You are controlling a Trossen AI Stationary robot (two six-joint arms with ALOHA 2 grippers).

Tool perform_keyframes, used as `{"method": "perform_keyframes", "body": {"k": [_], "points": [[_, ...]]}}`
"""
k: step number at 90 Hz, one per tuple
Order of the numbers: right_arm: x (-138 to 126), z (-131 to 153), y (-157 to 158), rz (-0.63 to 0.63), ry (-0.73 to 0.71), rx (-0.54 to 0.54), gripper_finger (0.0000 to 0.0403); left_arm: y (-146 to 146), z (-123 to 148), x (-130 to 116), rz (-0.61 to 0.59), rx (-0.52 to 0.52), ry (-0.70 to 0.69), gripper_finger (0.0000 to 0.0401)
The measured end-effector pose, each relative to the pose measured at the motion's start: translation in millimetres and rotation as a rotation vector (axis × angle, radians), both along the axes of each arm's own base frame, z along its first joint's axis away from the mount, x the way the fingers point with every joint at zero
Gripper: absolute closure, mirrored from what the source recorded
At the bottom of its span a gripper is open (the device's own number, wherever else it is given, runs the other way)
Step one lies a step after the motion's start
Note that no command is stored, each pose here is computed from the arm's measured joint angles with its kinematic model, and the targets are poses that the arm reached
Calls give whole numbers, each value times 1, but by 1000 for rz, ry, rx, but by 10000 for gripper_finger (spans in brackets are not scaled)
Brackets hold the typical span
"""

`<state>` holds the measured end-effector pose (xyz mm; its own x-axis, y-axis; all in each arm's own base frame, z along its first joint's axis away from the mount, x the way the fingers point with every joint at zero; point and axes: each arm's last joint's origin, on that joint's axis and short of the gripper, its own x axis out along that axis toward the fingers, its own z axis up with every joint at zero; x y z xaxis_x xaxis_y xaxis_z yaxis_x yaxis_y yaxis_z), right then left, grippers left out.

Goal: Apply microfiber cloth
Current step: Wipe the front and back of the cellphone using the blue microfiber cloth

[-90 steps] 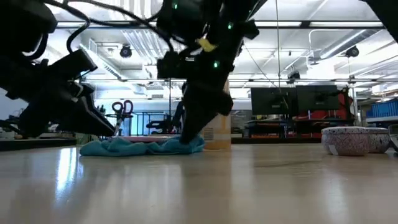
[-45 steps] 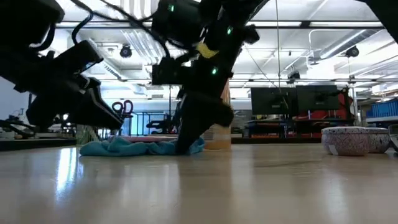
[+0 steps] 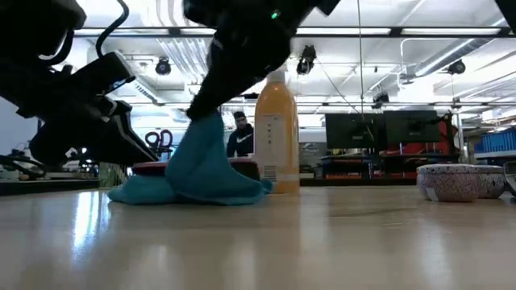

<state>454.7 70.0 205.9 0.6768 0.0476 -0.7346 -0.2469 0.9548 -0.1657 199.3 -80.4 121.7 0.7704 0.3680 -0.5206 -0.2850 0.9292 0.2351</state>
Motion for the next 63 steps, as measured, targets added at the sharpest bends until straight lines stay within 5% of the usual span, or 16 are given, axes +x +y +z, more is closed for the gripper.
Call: {"method": "perform_keyframes", "body": {"k": [31,49,63], "points": [[29,-62,-47,-181,-19,-29,403,-1,-4,-2,-18,-14,43,326],[30,-75,-55,-232,7,-65,403,-11,14,6,-117,-211,37,326],[22,-71,-44,-257,65,-185,403,-14,20,9,-116,-186,87,326]]}}
